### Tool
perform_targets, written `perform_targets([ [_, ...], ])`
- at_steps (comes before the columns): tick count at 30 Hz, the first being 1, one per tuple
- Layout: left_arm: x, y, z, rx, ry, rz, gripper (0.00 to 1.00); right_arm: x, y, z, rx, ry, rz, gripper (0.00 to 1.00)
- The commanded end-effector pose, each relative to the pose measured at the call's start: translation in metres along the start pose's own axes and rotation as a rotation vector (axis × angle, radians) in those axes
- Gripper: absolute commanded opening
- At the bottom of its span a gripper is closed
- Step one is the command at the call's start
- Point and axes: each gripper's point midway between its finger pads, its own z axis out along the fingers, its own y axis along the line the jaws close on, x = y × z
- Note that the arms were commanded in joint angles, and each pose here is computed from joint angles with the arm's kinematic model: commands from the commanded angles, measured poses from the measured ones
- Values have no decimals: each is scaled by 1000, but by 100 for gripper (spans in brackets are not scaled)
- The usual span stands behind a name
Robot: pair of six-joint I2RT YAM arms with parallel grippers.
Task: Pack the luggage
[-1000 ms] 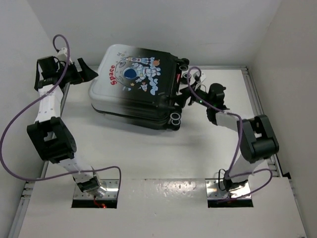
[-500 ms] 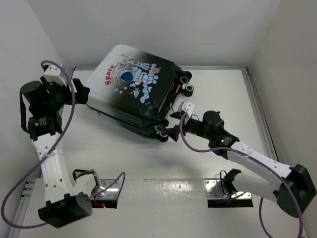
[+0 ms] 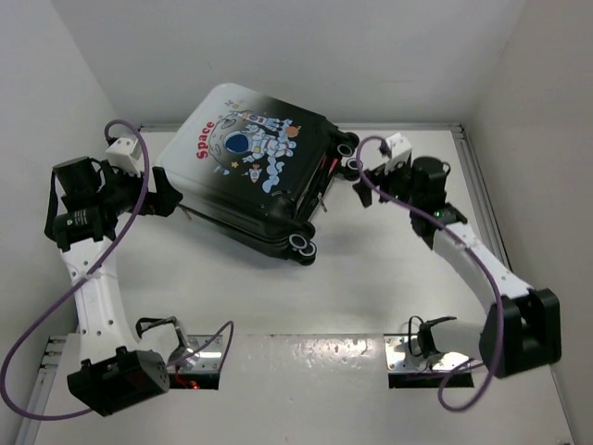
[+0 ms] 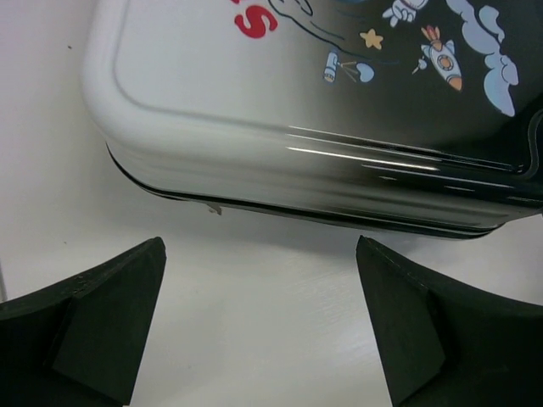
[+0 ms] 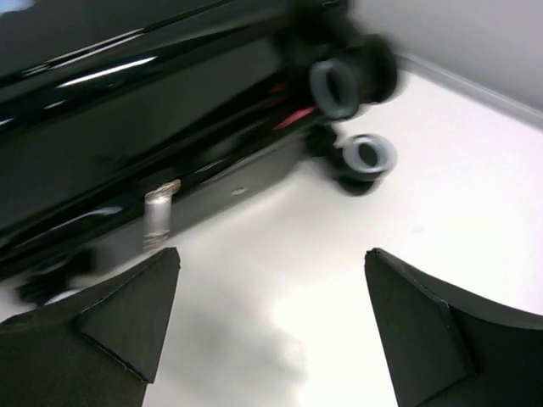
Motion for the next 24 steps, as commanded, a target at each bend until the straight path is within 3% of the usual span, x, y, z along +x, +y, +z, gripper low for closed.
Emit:
perform_targets([
  [1,-1,2,5,34,7,3,99,-39,-41,15,26,-35,-66,89],
  [2,3,3,8,39,24,-11,99,-32,-48,23,21,-7,-85,91],
  [3,4,4,10,41,31,-17,99,-60,-56,25,26,-41,-133,93],
  [4,6,5,12,43,38,-23,99,-43,-63,43,2,17,-232,100],
  [5,8,7,15,45,49,-31,99,-32,-63,45,-26,78,-239,100],
  [6,9,8,17,47,56,-37,99,-66,-66,45,-61,50,-268,100],
  [7,6,8,16,45,49,-31,99,-61,-65,46,-103,89,-286,100],
  [8,9,10,19,48,60,-41,99,-39,-69,62,-155,140,-258,100],
  [11,14,17,25,46,81,-63,99,-68,-72,83,-254,133,-294,100],
  [15,14,26,29,43,87,-81,99,-52,-74,109,-352,210,-279,100],
  [24,14,46,34,17,92,-125,99,-33,-72,160,-377,254,-321,100],
])
